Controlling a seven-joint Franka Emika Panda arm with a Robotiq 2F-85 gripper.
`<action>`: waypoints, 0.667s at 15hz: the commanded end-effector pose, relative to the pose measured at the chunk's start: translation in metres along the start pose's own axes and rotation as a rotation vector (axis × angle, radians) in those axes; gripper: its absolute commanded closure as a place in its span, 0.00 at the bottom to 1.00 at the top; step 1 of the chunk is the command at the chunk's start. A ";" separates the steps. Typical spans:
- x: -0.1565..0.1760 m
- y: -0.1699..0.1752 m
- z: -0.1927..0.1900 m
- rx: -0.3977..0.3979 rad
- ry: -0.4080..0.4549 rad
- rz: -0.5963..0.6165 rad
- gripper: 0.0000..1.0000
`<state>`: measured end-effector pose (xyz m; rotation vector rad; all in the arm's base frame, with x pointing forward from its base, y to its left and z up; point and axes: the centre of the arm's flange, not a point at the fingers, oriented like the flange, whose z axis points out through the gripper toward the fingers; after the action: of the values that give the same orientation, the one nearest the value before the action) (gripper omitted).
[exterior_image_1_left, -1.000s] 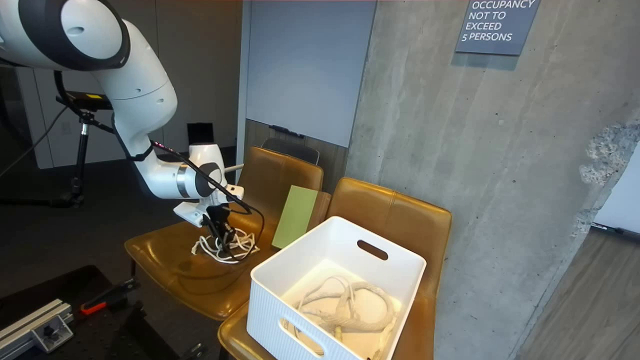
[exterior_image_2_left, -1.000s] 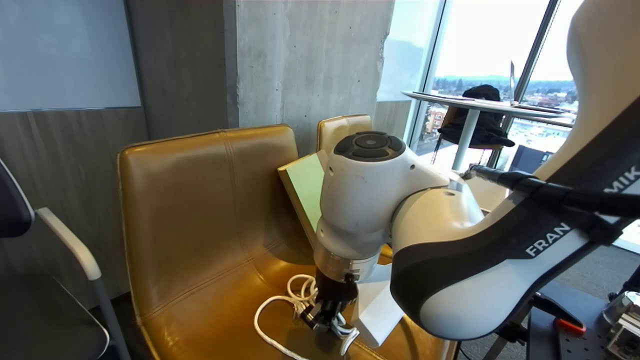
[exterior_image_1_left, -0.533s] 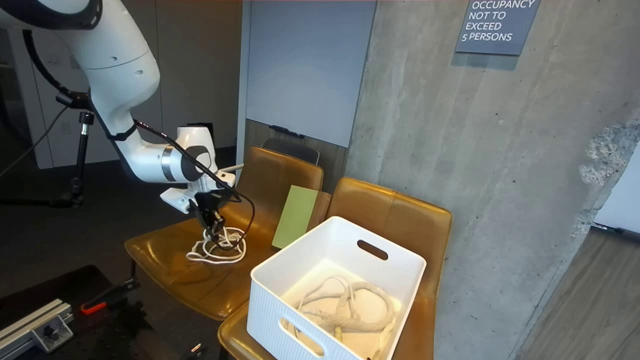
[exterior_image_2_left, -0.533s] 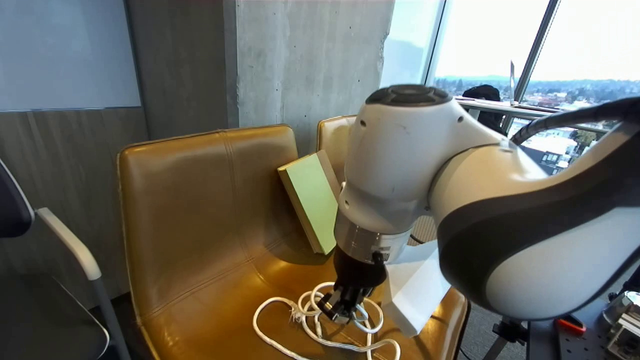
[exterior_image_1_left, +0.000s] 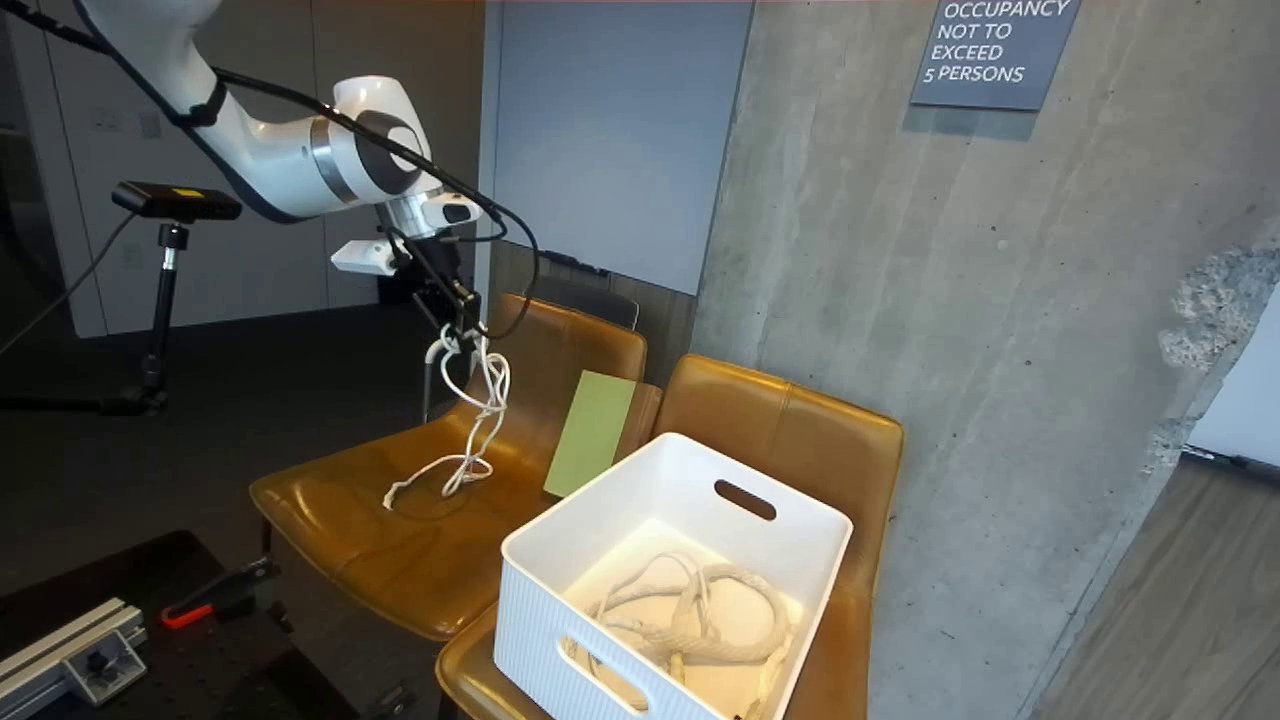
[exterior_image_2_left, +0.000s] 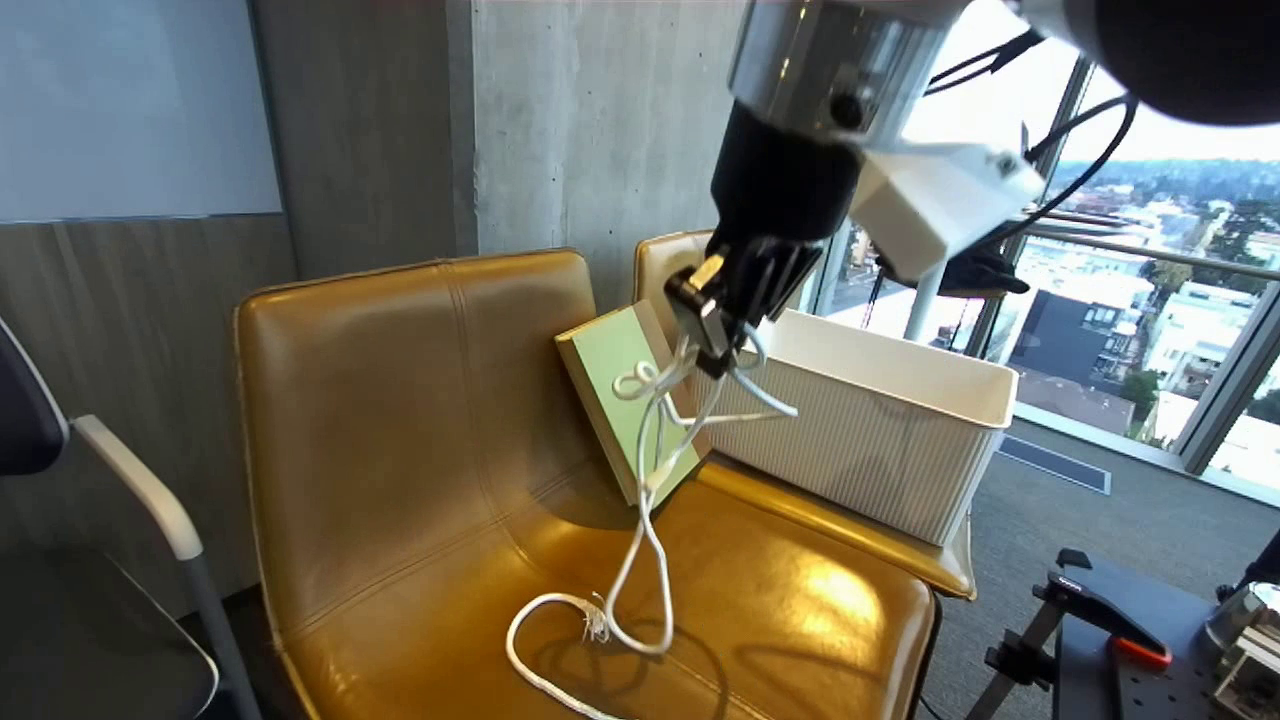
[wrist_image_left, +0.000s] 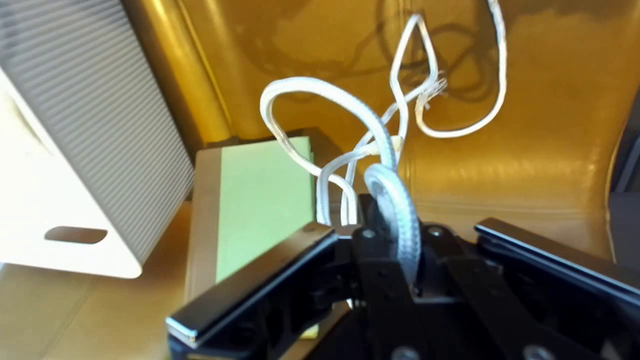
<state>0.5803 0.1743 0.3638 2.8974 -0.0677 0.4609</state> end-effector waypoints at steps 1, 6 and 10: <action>0.026 0.057 -0.081 -0.052 0.062 0.058 0.98; 0.054 0.172 -0.172 -0.124 0.123 0.186 0.98; 0.062 0.261 -0.194 -0.174 0.134 0.265 0.98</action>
<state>0.5600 0.0024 0.5933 2.7288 -0.4106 0.6659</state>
